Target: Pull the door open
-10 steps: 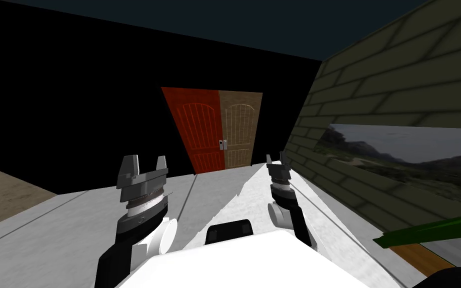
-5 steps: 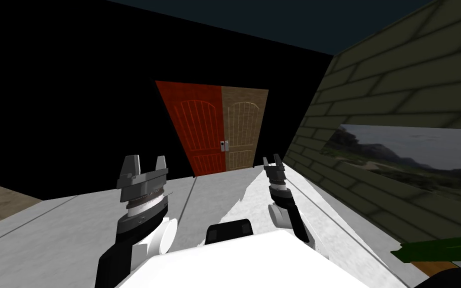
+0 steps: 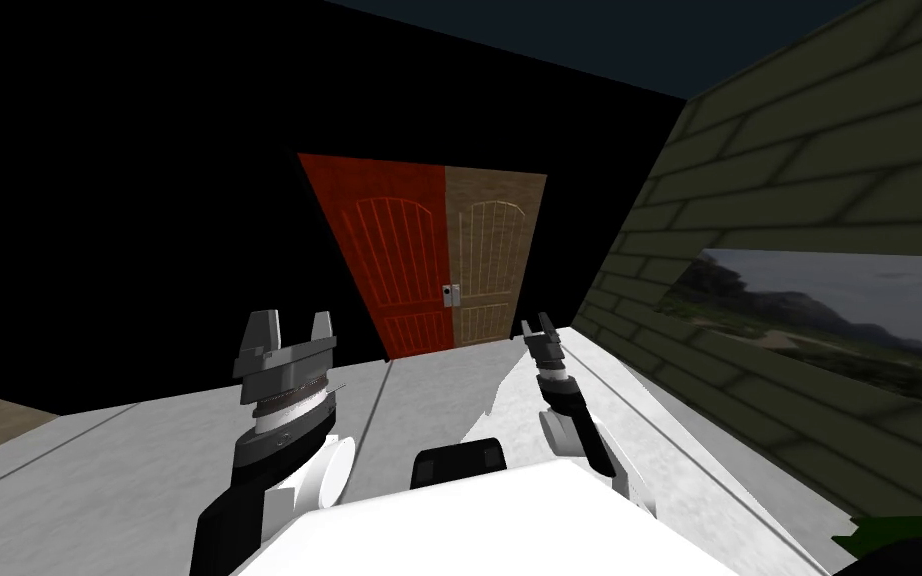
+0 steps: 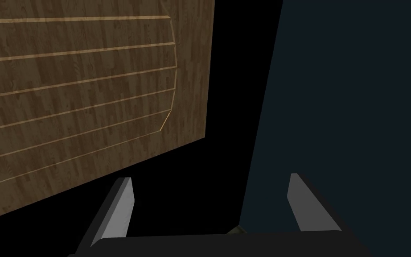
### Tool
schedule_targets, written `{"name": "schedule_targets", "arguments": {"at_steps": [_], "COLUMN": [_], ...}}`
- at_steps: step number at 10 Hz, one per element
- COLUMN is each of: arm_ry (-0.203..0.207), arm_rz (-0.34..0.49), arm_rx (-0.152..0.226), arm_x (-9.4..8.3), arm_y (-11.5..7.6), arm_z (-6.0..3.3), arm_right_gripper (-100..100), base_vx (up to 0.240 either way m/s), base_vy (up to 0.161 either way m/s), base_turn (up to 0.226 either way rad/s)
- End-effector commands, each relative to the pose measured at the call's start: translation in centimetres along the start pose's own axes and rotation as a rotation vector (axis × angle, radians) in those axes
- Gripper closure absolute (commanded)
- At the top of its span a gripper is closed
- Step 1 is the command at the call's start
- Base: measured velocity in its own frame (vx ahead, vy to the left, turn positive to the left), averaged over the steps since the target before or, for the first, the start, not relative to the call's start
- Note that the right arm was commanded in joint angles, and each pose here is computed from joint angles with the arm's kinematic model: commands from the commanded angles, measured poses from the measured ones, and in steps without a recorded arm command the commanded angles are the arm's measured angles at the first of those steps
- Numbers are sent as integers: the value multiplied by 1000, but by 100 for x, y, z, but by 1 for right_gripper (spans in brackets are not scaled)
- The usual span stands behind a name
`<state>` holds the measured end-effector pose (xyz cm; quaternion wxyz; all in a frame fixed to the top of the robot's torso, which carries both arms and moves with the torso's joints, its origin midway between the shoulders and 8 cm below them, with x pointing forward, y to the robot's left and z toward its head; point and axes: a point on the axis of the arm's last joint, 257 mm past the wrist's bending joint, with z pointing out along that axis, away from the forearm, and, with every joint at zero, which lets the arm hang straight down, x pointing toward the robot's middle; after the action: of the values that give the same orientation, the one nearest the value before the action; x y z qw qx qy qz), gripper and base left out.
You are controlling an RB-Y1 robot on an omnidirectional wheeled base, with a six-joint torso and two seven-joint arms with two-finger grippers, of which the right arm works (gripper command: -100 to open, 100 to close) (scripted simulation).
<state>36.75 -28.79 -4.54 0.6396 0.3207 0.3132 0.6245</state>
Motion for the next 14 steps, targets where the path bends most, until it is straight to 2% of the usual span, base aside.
{"name": "schedule_targets", "arguments": {"at_steps": [1,8,9,14], "arm_ry": [17,75,79,101], "arm_rz": [7,28,29,36], "arm_rx": [37,211,224,351], "arm_x": [0,-115,-129,-300], "arm_y": [-155,-858,-907,-1369], "arm_z": [-45,-294,-316,-549], "arm_right_gripper": [-100,-100,-100,-100], "base_vx": [199,195,166,181], "base_vy": [95,108,107,102], "base_turn": [-9,-7,-6,-5]}}
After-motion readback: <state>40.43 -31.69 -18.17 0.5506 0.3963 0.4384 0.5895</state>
